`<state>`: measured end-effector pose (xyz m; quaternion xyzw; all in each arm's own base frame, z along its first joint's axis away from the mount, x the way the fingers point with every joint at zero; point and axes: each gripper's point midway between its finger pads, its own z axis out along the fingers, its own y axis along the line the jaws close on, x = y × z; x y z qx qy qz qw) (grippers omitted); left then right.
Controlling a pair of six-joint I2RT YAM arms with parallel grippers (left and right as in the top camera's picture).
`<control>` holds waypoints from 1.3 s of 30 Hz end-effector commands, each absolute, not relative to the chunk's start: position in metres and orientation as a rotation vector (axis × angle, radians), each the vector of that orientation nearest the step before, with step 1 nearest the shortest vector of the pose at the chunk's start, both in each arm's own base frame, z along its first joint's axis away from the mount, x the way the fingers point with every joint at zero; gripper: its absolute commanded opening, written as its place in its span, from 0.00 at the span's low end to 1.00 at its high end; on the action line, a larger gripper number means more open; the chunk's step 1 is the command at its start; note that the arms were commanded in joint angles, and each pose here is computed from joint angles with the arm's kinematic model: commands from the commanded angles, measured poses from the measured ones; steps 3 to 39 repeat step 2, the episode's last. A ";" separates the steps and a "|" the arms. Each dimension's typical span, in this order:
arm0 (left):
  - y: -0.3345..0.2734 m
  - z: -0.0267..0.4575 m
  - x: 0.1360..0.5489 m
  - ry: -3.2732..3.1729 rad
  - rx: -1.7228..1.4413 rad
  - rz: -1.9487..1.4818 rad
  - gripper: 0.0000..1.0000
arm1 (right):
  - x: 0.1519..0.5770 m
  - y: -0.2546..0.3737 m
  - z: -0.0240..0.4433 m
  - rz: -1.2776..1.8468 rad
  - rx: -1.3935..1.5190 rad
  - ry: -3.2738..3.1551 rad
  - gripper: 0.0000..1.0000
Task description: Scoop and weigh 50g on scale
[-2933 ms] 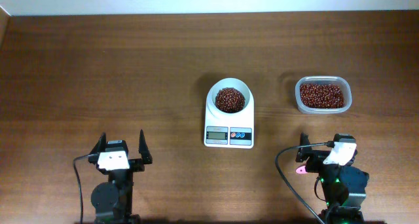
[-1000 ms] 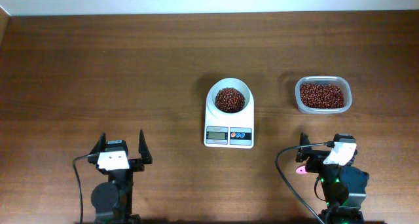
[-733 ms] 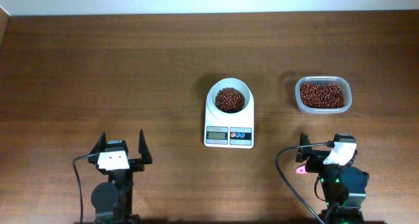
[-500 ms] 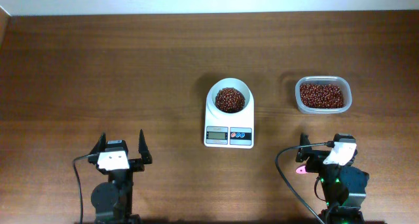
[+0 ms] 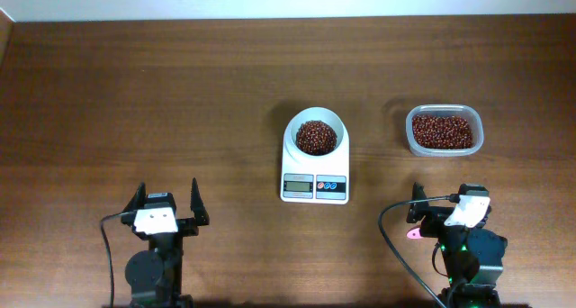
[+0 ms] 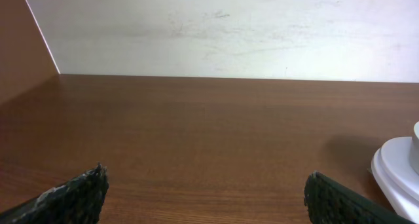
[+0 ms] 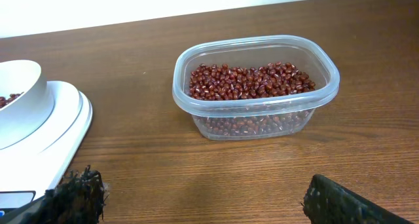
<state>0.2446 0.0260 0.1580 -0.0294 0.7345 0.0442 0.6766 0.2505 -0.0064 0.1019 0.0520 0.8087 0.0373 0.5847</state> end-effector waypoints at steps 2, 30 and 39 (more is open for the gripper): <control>0.027 0.156 0.244 1.649 -0.073 0.103 0.99 | 0.250 -0.007 0.098 0.085 0.132 1.898 0.99; 0.027 0.156 0.244 1.649 -0.073 0.103 0.99 | 0.250 -0.007 0.098 0.085 0.132 1.898 0.99; 0.027 0.156 0.244 1.649 -0.073 0.103 0.99 | 0.250 -0.007 0.098 0.085 0.132 1.898 0.99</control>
